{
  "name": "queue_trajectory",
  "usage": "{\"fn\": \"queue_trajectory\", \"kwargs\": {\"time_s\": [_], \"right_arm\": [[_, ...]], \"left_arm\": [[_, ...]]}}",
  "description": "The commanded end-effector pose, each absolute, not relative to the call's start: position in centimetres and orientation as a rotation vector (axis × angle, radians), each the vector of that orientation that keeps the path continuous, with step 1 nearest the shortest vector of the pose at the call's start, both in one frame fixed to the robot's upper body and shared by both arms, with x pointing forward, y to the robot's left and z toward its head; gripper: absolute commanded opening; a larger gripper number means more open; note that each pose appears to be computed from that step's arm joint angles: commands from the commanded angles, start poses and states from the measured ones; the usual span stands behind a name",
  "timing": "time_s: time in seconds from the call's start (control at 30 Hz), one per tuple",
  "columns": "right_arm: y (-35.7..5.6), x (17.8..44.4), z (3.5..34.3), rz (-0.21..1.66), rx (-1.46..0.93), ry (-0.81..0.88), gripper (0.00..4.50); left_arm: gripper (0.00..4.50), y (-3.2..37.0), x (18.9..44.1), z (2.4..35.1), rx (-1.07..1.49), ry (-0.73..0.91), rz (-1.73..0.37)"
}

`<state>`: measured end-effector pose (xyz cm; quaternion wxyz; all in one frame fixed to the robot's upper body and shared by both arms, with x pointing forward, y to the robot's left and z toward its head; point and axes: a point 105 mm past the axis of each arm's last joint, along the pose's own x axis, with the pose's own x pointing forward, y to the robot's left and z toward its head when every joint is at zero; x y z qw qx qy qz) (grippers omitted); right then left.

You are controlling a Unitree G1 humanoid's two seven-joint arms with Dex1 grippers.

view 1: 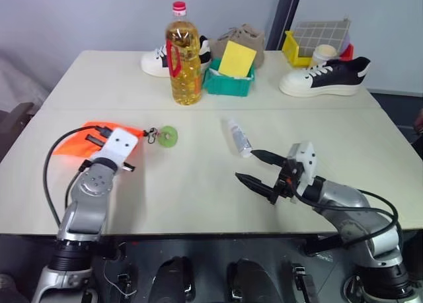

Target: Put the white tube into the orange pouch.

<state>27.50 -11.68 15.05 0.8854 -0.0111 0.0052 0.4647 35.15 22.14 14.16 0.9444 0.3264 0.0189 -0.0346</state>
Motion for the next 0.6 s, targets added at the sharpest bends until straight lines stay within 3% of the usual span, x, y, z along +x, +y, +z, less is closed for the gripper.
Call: {"fn": "queue_trajectory", "kwargs": {"time_s": [0.03, 0.43, 0.6], "right_arm": [[-11.2, 27.1, 16.4, 0.989, -0.028, -0.044, 4.50], [-11.2, 27.1, 16.0, 0.996, -0.022, -0.047, 4.50], [-11.2, 26.9, 16.0, 0.996, -0.023, -0.053, 4.50]], "left_arm": [[0.06, 18.5, 34.4, 16.5, 0.629, -0.081, -0.209], [0.06, 8.8, 31.1, 17.6, 0.474, -0.170, -0.645], [0.06, 6.5, 29.7, 18.1, 0.431, -0.193, -0.779]]}}
